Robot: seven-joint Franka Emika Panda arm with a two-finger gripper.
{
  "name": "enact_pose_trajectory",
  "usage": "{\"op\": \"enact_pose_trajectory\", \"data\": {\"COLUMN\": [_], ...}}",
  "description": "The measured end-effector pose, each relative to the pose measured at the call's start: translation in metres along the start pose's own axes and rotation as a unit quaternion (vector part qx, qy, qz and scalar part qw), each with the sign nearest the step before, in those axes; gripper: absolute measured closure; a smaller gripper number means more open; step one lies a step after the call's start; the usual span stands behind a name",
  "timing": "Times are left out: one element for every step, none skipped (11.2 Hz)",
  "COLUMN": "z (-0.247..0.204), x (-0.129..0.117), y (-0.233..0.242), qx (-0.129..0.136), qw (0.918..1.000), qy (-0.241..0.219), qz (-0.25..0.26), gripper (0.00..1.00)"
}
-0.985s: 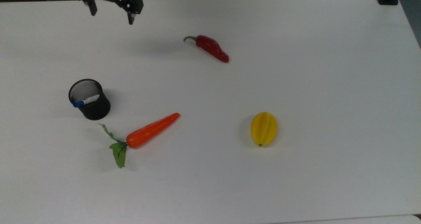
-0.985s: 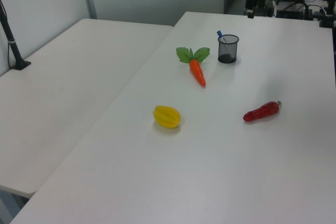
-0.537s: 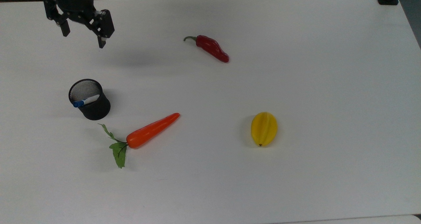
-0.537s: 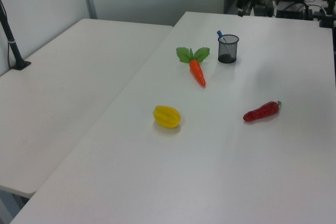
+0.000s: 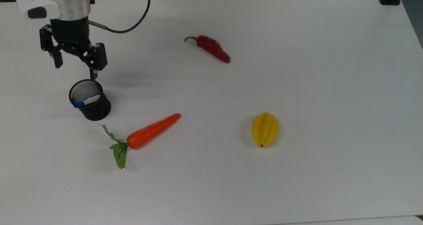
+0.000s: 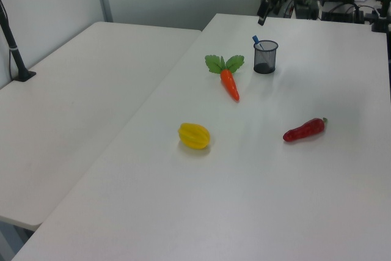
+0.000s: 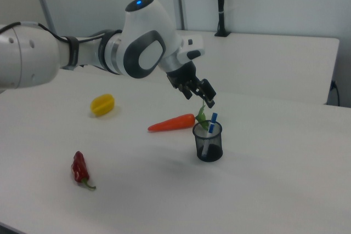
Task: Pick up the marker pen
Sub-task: 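Move the gripper over the black mesh pen cup, then lower the gripper into the cup and close on the blue-capped marker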
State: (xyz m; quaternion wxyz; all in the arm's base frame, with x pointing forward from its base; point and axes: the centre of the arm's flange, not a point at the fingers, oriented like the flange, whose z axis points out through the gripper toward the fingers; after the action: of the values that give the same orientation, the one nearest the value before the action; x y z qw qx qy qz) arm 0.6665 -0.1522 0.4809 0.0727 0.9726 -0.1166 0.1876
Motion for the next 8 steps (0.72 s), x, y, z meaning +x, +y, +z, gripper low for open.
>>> {"op": "enact_pose_trajectory", "data": {"z": [0.013, 0.024, 0.034, 0.042, 0.049, 0.055, 0.059, 0.064], "x": [0.001, 0.002, 0.002, 0.002, 0.003, 0.003, 0.003, 0.003], "y": [-0.002, -0.004, -0.004, -0.002, -0.001, 0.000, -0.001, -0.001], "qx": [0.000, 0.000, 0.000, -0.001, -0.002, -0.002, -0.002, -0.002], "qw": [1.0000, 0.9999, 0.9998, 0.9997, 0.9995, 0.9993, 0.9991, 0.9991], "qy": [0.007, 0.014, 0.020, 0.025, 0.031, 0.037, 0.042, 0.043], "qz": [-0.001, -0.002, -0.002, -0.001, 0.000, 0.000, -0.001, -0.001], "gripper": [0.03, 0.03, 0.03, 0.09, 0.10, 0.13, 0.17, 0.22]}}
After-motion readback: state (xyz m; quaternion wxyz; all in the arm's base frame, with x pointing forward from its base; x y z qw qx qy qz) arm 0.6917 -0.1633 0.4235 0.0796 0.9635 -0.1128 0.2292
